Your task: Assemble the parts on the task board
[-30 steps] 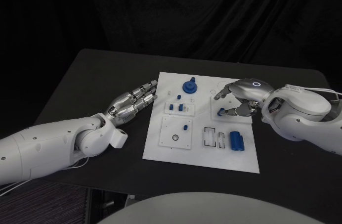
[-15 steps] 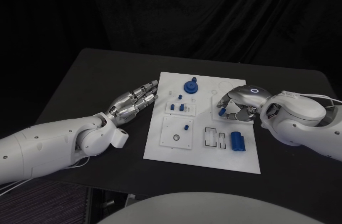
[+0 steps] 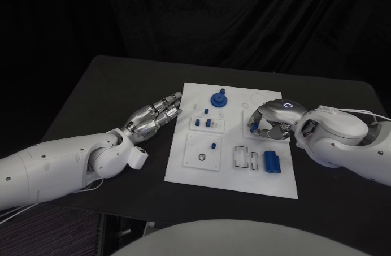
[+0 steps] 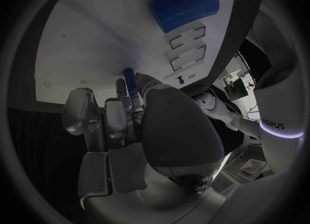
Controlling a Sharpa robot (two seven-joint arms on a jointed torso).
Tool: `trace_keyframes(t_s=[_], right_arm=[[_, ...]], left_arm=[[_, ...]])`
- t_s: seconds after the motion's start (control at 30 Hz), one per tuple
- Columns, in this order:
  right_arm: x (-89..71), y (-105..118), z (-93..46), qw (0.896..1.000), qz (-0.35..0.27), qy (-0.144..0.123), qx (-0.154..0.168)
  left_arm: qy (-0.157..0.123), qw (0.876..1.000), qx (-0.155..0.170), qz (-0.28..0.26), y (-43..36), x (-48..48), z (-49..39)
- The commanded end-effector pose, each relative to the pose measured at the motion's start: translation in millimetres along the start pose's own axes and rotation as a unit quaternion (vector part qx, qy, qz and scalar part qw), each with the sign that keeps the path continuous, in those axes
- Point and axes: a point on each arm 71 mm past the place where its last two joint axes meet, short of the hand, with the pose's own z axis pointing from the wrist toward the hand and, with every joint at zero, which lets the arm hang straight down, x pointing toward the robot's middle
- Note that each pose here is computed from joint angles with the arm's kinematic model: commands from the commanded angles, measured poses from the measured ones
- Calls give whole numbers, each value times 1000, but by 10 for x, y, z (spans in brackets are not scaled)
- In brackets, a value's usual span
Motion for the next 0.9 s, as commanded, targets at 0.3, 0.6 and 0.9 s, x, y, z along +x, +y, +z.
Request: trace_keyframes(t_s=[0.3, 0.6, 0.9], right_arm=[[-18, 32, -16, 1000, 2, -20, -13], [-205, 98, -68, 999, 0, -42, -18], [-560, 363, -75, 995, -8, -82, -59]], left_arm=[[5, 1000, 0, -11, 67, 28, -36], [0, 1000, -2, -12, 107, 25, -75], [-1, 1000, -2, -12, 113, 24, -79]])
